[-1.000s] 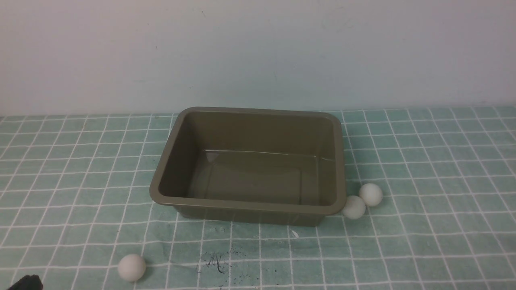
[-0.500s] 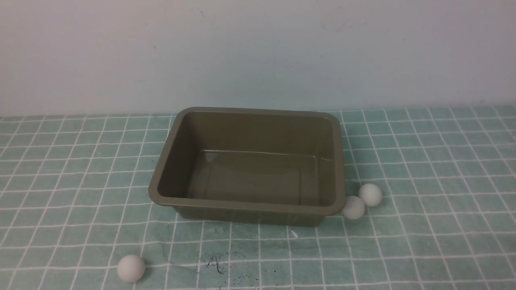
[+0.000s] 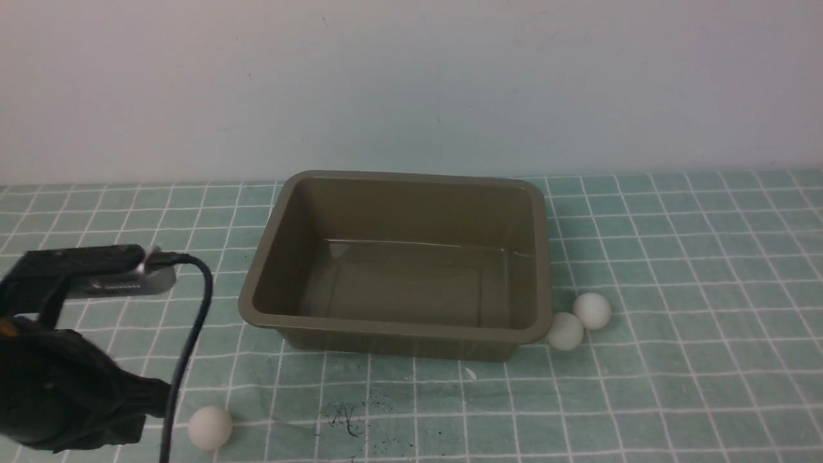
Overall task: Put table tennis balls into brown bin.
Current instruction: 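Reach for and grasp a ping pong ball on the table beside the basket, then drop the ball into the bin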
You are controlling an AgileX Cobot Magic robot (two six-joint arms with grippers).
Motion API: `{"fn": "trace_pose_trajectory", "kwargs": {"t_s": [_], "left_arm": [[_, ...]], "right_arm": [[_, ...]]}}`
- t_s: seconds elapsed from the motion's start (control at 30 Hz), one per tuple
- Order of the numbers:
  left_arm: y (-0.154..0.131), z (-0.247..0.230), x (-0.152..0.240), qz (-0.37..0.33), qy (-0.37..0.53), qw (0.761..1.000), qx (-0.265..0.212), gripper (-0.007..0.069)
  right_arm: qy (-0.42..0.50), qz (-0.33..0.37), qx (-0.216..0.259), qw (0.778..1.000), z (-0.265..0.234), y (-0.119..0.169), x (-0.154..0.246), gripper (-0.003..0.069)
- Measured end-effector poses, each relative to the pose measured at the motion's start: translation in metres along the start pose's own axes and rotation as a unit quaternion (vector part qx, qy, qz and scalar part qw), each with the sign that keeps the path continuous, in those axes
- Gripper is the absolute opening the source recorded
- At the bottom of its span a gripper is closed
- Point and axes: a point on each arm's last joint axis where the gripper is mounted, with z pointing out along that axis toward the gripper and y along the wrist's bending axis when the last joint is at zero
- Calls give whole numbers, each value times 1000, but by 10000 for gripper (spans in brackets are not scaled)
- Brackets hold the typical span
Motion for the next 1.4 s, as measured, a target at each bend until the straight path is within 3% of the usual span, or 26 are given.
{"fn": "trace_pose_trajectory", "kwargs": {"t_s": [0.13,0.23,0.37,0.4,0.43,0.5,0.57,0.6,0.67,0.8,0.87,0.97,1.03,1.23,1.4], "left_arm": [[5,31,-20,12,33,999,-8,-4],[6,40,-27,17,27,999,-10,-4],[8,45,-36,47,-6,999,-14,1],[8,46,-37,52,-8,999,-15,6],[8,49,-39,66,-15,998,-15,29],[8,54,-42,74,-16,997,-11,85],[8,63,-44,74,-8,997,-2,162],[8,63,-44,74,-8,997,-2,172],[8,78,-46,65,11,998,11,331],[10,100,-47,51,38,998,24,477],[10,106,-48,50,41,998,25,498],[13,115,-48,48,47,997,23,450],[13,119,-49,47,54,997,24,337],[8,95,-65,65,78,995,25,342],[-16,35,-95,100,7,995,28,342]], "right_arm": [[46,-14,0,999,0,0,8,-13],[120,-62,-10,991,-1,14,16,-13],[245,-197,2,949,15,57,17,-13],[250,-204,3,947,18,59,18,-13],[303,-258,13,917,32,76,17,-13],[360,-308,21,880,50,92,17,-13],[404,-339,29,849,66,102,17,-12],[408,-341,29,846,67,103,17,-12],[450,-364,40,815,88,111,17,-10],[473,-374,58,795,109,111,18,-10],[477,-376,63,792,114,110,18,-10],[476,-386,72,787,119,107,18,-8],[473,-397,79,783,123,103,17,-8],[475,-427,98,763,145,102,15,-2],[489,-420,117,755,183,107,16,12]]}}
